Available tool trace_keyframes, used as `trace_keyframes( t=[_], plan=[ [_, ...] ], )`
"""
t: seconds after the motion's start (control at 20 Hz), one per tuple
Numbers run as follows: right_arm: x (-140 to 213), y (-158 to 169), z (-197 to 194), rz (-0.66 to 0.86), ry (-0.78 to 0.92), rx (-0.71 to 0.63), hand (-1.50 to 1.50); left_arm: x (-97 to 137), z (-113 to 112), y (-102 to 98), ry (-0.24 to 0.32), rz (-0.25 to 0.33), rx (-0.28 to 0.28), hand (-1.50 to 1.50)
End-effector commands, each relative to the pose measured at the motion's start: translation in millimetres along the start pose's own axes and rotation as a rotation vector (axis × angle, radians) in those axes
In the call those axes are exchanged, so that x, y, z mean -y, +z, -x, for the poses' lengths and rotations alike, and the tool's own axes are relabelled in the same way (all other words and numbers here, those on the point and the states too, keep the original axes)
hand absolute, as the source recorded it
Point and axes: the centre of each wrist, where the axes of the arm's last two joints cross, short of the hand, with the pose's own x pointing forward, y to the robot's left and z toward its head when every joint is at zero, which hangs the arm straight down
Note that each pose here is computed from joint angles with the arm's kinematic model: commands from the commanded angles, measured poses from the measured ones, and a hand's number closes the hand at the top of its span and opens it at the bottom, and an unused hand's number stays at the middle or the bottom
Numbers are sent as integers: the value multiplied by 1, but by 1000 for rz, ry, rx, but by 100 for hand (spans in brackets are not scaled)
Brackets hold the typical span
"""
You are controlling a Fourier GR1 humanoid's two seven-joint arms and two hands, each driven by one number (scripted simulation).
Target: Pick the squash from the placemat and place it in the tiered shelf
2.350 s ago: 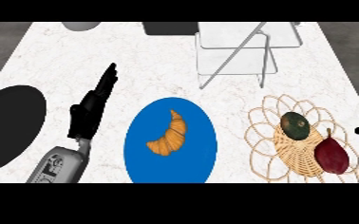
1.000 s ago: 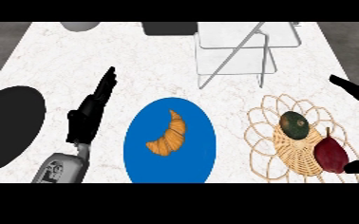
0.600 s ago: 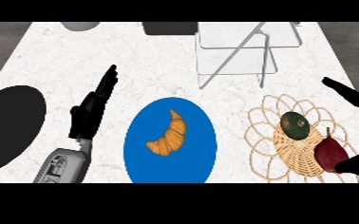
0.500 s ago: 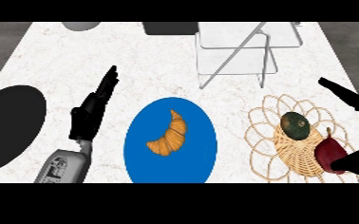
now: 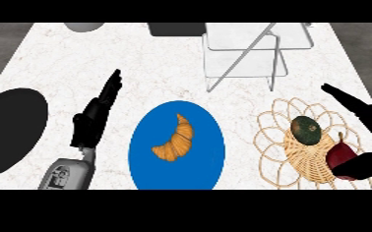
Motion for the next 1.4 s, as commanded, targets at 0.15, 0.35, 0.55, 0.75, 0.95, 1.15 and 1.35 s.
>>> trace_keyframes(
  t=[0.15, 0.35, 0.55, 0.75, 0.95, 1.15, 1.35],
  plan=[
    [-10, -18, 17, -33, 41, -22, -150, -8, 1, -2, -5, 1, 3, 0],
    [-25, -9, 14, -29, 68, -36, -150, -12, -4, 3, 8, -11, 13, 0],
    [-29, -20, 21, -31, 71, -42, -150, 3, -6, -11, 4, -18, -6, 0],
    [-31, -34, 26, -16, 83, -55, -150, -2, 8, -4, 5, -5, 10, 0],
    [-46, -39, 37, -31, 75, -66, -150, 2, 3, 8, 12, 4, 4, 0],
    [-42, -43, 32, -24, 76, -64, -150, 2, 3, -4, 15, 8, -8, 0],
    [-55, -52, 32, -51, 79, -69, -150, 1, 1, 12, -15, 3, -8, 0]
  ],
)
